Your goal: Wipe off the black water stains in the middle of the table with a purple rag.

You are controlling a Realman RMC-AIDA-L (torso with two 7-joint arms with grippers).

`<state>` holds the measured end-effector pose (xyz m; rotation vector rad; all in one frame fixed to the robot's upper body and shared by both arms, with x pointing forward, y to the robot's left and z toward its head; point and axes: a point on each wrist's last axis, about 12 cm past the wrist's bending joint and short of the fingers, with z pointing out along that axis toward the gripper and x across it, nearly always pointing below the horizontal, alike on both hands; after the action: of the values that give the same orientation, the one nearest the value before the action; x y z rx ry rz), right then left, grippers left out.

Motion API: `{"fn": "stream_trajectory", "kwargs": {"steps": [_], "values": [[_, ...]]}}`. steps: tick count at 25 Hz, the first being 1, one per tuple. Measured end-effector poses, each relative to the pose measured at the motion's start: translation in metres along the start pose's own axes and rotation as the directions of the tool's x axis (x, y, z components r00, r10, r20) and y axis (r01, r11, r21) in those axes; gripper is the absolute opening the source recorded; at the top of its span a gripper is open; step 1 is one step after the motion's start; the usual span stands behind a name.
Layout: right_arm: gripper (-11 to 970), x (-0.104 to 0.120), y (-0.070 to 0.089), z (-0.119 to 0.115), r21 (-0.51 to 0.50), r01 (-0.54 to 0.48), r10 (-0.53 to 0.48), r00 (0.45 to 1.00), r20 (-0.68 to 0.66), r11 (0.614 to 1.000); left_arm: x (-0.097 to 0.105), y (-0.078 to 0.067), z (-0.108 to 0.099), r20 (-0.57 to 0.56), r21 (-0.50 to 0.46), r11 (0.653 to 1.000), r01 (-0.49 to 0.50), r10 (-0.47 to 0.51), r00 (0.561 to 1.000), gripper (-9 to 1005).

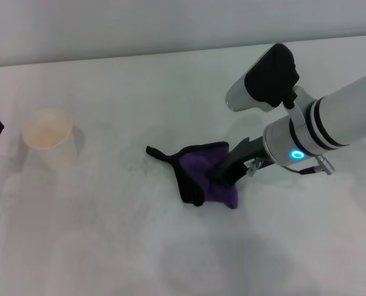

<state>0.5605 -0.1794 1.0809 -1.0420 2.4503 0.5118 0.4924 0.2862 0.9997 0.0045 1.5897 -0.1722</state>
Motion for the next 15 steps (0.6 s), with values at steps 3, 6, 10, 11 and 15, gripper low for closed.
{"fn": "stream_trajectory", "kwargs": {"steps": [3, 6, 10, 11, 15], "values": [[54, -0.001, 0.001, 0.001, -0.007, 0.03, -0.03, 1.0, 0.008, 1.0, 0.0, -0.001, 0.001, 0.003, 0.003, 1.0, 0.003, -0.003, 1.0, 862], [99, -0.004, 0.004, 0.0, -0.03, 0.064, -0.062, 0.997, 0.045, 0.998, 0.0, -0.001, 0.001, 0.004, 0.003, 1.0, 0.004, -0.004, 1.0, 862], [252, -0.008, -0.002, -0.007, -0.029, 0.063, -0.06, 0.993, 0.106, 0.998, 0.0, -0.001, 0.0, 0.003, 0.002, 1.0, 0.003, -0.003, 1.0, 861], [296, -0.008, -0.005, -0.01, -0.027, 0.058, -0.054, 0.99, 0.129, 0.998, 0.0, -0.001, 0.0, 0.003, 0.002, 1.0, 0.002, -0.002, 1.0, 861], [466, -0.003, -0.018, -0.026, -0.033, 0.037, -0.027, 0.963, 0.267, 0.999, 0.0, 0.0, 0.0, 0.002, 0.0, 1.0, 0.0, 0.0, 1.0, 861]]}}
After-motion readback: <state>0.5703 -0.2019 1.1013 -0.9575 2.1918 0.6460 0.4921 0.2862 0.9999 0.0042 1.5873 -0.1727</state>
